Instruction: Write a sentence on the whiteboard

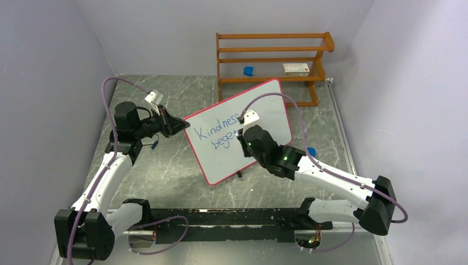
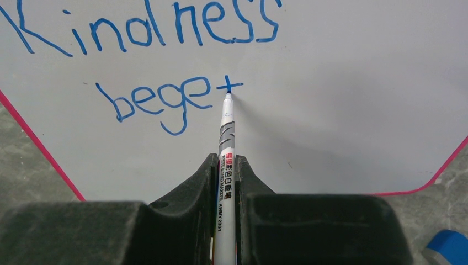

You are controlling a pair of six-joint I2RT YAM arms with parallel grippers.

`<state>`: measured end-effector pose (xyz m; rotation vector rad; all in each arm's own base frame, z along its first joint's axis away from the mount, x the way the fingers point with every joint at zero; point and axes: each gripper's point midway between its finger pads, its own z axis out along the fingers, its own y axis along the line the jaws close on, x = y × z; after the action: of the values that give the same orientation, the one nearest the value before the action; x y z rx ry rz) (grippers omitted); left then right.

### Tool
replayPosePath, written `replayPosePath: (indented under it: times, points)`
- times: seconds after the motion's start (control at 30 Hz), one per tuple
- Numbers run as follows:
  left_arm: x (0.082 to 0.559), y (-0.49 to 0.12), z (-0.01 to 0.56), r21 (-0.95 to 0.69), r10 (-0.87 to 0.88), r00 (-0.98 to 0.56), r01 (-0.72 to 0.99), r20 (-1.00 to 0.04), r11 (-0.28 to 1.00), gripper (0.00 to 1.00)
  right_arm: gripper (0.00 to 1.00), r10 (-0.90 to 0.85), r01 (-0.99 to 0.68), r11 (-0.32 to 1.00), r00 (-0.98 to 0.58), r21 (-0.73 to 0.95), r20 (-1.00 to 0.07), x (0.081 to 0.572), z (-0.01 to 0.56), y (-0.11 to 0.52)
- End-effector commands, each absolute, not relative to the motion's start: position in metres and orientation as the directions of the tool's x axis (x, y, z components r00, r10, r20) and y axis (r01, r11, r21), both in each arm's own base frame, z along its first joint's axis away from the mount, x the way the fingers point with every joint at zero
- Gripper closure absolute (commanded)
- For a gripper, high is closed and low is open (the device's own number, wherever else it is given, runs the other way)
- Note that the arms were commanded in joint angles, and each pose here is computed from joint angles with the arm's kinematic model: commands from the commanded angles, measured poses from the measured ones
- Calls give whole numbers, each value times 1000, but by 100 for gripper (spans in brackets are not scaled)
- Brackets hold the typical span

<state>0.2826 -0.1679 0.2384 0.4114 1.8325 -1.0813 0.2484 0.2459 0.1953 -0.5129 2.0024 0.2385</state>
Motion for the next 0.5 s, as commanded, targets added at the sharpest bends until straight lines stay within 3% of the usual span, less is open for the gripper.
replayPosePath:
  times: [0.0,0.47]
  points:
    - [286,-162,208,-497,-121,-547,618,-828,609,95,100,-277,-461,886,-442,-49,-853,243,181,244]
    - [286,-161,207,-496,-120,-547,617,-829,611,95,100,-269,-407,910,-436,-78,-859,248,184,232]
